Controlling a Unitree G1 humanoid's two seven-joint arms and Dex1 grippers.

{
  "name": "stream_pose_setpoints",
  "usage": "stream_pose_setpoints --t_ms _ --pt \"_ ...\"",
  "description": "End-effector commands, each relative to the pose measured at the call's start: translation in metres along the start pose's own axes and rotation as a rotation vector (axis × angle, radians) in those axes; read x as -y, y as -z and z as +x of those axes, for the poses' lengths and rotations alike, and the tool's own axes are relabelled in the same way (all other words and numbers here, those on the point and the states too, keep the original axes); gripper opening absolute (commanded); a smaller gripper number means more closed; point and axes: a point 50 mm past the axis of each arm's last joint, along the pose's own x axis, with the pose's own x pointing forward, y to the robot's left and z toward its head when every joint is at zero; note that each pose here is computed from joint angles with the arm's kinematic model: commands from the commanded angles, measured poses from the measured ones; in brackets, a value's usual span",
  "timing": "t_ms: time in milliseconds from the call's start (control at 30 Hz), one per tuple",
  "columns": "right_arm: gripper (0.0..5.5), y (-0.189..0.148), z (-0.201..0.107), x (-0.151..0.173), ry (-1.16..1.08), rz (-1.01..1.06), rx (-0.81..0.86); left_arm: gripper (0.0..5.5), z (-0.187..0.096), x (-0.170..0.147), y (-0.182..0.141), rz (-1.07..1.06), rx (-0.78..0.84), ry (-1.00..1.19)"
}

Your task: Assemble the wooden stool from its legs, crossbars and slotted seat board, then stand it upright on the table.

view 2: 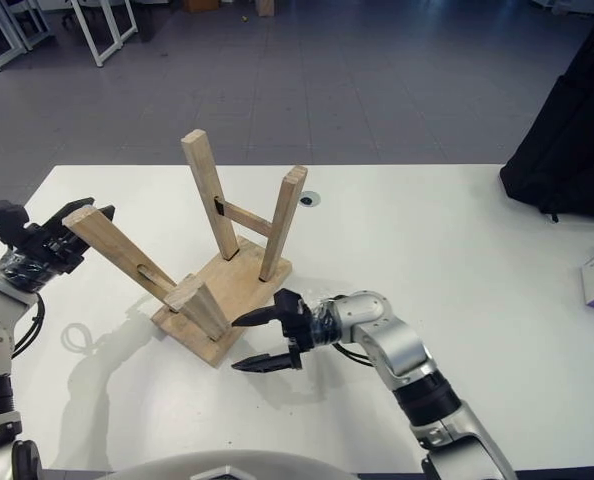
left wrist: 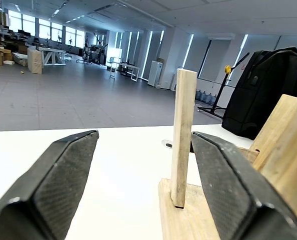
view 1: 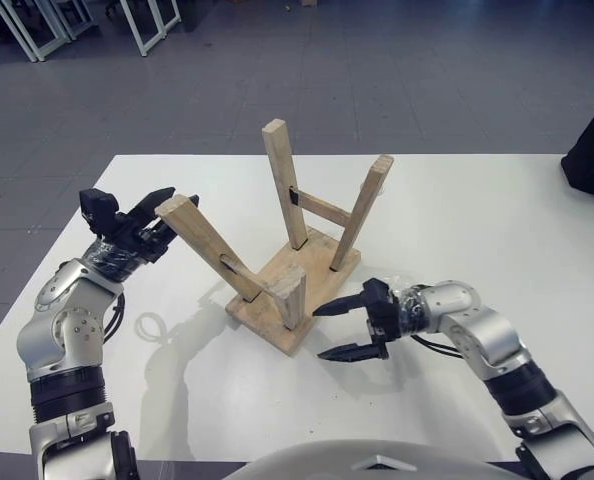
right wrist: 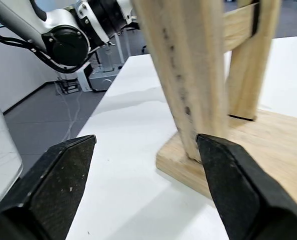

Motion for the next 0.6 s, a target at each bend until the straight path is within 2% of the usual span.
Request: stream_pose_setpoints --t_ms 33,133,333,433,600 --pt "3.68 0.000 -0.036 0.025 0.257 0.014 0.016 3.42 -0.003 -0.003 -0.003 0.030 0.007 -0.024" --pt "3.68 0.003 -0.046 0.055 0.431 0.007 0.030 3.42 0.002 -0.001 -0.001 0.026 0.008 -0.005" --pt "3.68 0.002 -0.033 0.097 0.543 0.035 0.095 3.42 0.011 0.004 0.003 0.025 -0.006 0.047" --pt "3.68 -0.002 -0.020 0.107 0.514 0.060 0.138 3.42 0.016 0.007 0.005 0.020 -0.006 0.070" --pt "3.68 -0.003 -0.012 0.104 0.344 0.065 0.139 3.42 0.019 0.007 0.007 0.017 -0.013 0.077"
